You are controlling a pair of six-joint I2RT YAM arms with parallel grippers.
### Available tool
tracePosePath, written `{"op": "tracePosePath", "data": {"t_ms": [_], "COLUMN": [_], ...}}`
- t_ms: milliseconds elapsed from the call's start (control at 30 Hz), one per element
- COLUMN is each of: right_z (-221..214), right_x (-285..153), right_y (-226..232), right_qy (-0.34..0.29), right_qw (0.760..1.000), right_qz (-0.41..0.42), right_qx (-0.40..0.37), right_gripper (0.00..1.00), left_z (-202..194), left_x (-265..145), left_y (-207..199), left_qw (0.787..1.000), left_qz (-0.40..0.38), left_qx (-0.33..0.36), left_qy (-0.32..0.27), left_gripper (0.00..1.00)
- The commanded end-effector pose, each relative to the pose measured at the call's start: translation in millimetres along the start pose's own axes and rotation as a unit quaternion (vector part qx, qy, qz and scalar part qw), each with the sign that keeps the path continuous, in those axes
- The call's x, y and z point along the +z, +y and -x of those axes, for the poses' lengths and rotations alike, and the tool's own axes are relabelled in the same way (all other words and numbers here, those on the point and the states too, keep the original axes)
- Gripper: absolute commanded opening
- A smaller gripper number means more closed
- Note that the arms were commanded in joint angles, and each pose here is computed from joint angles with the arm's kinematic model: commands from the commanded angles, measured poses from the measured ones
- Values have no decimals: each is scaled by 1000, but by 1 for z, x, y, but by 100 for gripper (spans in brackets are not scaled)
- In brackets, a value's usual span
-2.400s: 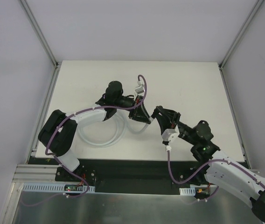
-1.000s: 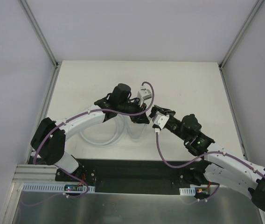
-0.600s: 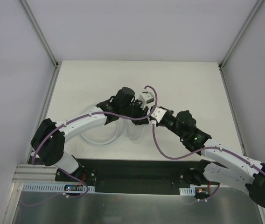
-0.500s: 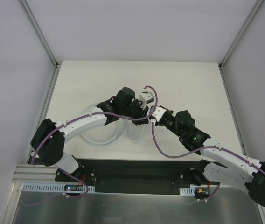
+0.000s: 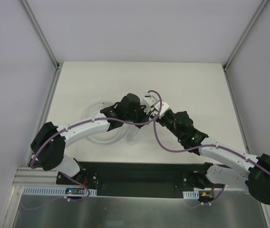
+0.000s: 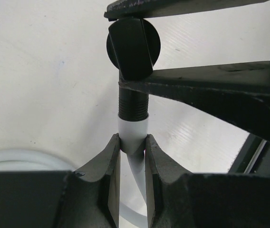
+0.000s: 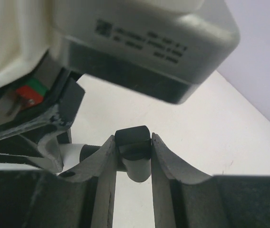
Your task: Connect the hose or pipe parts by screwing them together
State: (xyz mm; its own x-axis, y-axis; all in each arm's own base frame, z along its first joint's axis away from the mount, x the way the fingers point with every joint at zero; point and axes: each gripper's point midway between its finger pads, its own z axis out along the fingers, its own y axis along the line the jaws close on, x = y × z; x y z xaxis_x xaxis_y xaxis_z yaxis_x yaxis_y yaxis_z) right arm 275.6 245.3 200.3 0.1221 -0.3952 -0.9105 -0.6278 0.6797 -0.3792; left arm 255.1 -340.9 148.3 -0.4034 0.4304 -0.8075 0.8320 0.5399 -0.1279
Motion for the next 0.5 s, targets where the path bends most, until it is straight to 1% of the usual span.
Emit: {"op": "tracePosePath", "data": {"t_ms": [0, 333, 367, 467], "right_z": [10, 11, 13, 14], "right_x": [-7, -5, -5, -4], "right_y": [81, 83, 84, 86], "right_qy": [-18, -26, -27, -28], "right_qw": [981, 976, 975, 973], "right_qz": [147, 142, 144, 147], "right_qx": [127, 164, 166, 178], "right_gripper": [1, 1, 1, 1], "left_z": [81, 66, 69, 66], "left_x": [-11, -2, -2, 0], "left_y": [58, 65, 65, 66], "left_qw": [974, 968, 966, 965], "left_qz": [147, 169, 170, 177], "left_qx": [62, 95, 98, 107], "left_qy": [-158, -157, -166, -164], "left_gripper": [0, 0, 0, 0]}}
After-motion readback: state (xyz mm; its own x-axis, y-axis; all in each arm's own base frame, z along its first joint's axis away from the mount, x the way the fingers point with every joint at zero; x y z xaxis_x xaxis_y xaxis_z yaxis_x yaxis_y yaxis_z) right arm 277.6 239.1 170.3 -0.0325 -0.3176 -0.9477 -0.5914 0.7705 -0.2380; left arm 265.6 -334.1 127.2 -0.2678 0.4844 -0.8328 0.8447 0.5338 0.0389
